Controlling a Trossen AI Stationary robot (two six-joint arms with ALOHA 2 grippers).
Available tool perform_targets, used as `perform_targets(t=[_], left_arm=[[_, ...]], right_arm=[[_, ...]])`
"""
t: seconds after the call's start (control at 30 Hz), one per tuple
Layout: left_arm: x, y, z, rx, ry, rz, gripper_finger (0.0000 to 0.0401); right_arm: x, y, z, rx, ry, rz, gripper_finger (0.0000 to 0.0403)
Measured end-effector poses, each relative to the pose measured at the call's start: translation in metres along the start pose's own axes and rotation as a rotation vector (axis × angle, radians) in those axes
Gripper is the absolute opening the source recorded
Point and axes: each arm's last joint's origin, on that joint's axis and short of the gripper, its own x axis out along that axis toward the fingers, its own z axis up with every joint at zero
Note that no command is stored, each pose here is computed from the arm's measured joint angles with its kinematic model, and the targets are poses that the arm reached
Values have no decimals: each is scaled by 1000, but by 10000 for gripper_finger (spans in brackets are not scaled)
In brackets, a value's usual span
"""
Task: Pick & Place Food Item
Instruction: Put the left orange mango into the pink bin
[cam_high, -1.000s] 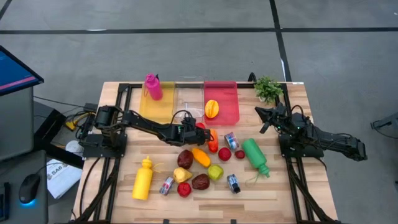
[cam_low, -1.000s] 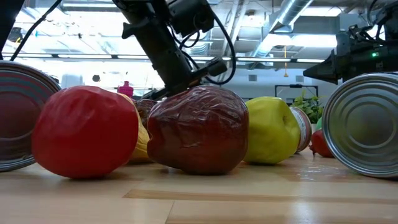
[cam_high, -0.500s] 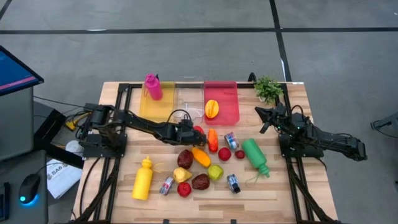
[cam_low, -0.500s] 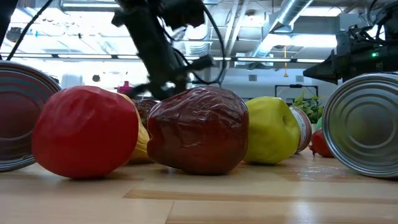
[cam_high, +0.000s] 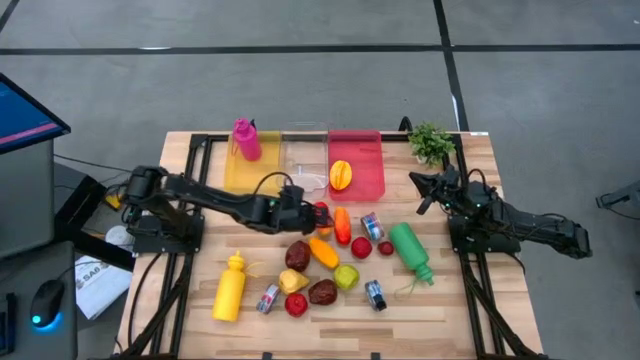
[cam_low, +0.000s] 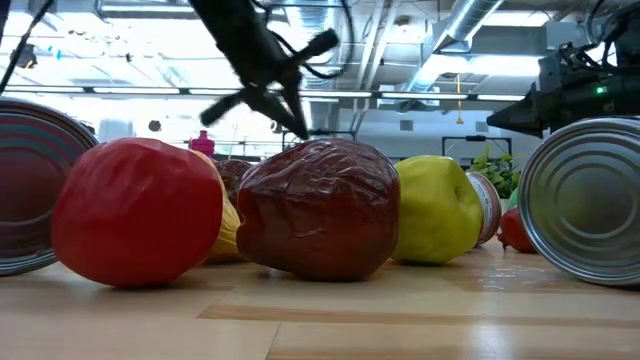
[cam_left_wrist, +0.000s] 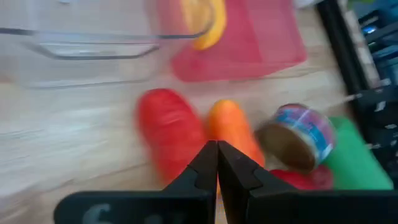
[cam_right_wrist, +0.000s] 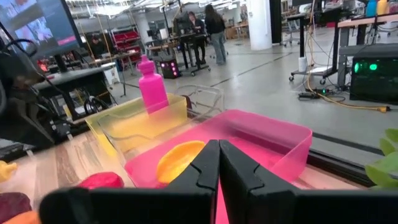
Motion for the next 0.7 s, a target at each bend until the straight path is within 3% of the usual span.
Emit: perform_targets(t=[0.13, 0.37, 0.5, 0.7], left_arm=[[34, -6, -9, -4, -4, -63, 0], [81, 2, -15, -13, 4, -49, 0], [88, 5, -18, -13, 55, -51, 0], [71, 16, -26, 54, 196, 78, 0]], right_arm=[[0, 0, -1, -2, 6, -3, 6], [0, 0, -1, -2, 6, -2, 6], [0, 0, -1, -1, 6, -2, 6], [0, 0, -1, 0, 6, -1, 6]])
